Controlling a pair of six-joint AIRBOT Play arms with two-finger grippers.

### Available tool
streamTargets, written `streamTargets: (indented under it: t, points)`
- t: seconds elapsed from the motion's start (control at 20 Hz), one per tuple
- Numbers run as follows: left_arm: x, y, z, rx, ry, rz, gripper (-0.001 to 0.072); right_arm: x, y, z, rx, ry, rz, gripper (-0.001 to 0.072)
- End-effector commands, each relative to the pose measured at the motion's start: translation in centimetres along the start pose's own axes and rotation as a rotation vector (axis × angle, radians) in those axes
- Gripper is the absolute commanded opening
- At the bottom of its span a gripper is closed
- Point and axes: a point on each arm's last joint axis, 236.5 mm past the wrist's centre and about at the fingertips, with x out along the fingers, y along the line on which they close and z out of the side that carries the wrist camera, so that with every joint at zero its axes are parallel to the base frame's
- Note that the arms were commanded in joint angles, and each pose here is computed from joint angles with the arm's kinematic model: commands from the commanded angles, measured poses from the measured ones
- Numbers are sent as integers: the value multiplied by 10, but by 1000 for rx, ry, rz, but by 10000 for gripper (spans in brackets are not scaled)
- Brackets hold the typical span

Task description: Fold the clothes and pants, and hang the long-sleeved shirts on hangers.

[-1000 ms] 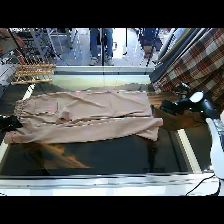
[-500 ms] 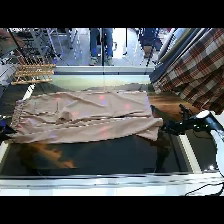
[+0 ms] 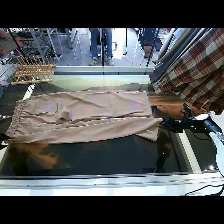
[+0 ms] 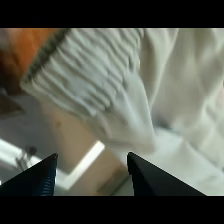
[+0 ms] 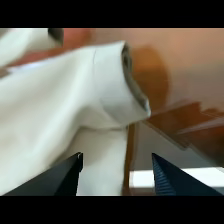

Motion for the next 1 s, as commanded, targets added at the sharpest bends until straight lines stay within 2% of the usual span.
streamTargets:
  t: [0.0, 0.15, 0.35, 0.4, 0.5, 0.55, 0.6, 0.65, 0.75, 0.8, 0.95]
  points:
    - [0, 6, 18, -46, -84, 13, 487, -1, 1, 18, 53, -79, 7, 518]
    - [1, 7, 22, -48, -98, 16, 487, 2, -5, 30, 71, -125, -9, 517]
    - [6, 10, 22, -68, -93, 17, 486, 23, -11, 8, 100, -30, 6, 511]
    - [8, 12, 21, -76, -86, 16, 486, 27, -12, 4, 94, -14, 8, 487]
    - [11, 12, 21, -100, -82, 7, 481, 35, -2, 3, 19, -10, 27, 282]
    - [12, 11, 23, -102, -87, 3, 477, 37, 5, 6, 5, -25, 42, 148]
    - [12, 10, 25, -103, -97, 0, 428, 36, 9, 10, 0, -34, 51, 31]
    - [12, 10, 28, -103, -108, 2, 347, 34, 13, 13, -10, -39, 57, 18]
    - [15, 6, 37, -125, -146, 8, 348, 29, 22, 17, -27, -33, 76, 17]
    - [16, 3, 41, -133, -166, 11, 382, 26, 26, 17, -32, -23, 86, 17]
    - [25, -12, 51, -97, -208, 19, 383, 23, 32, 18, -44, -13, 100, 17]
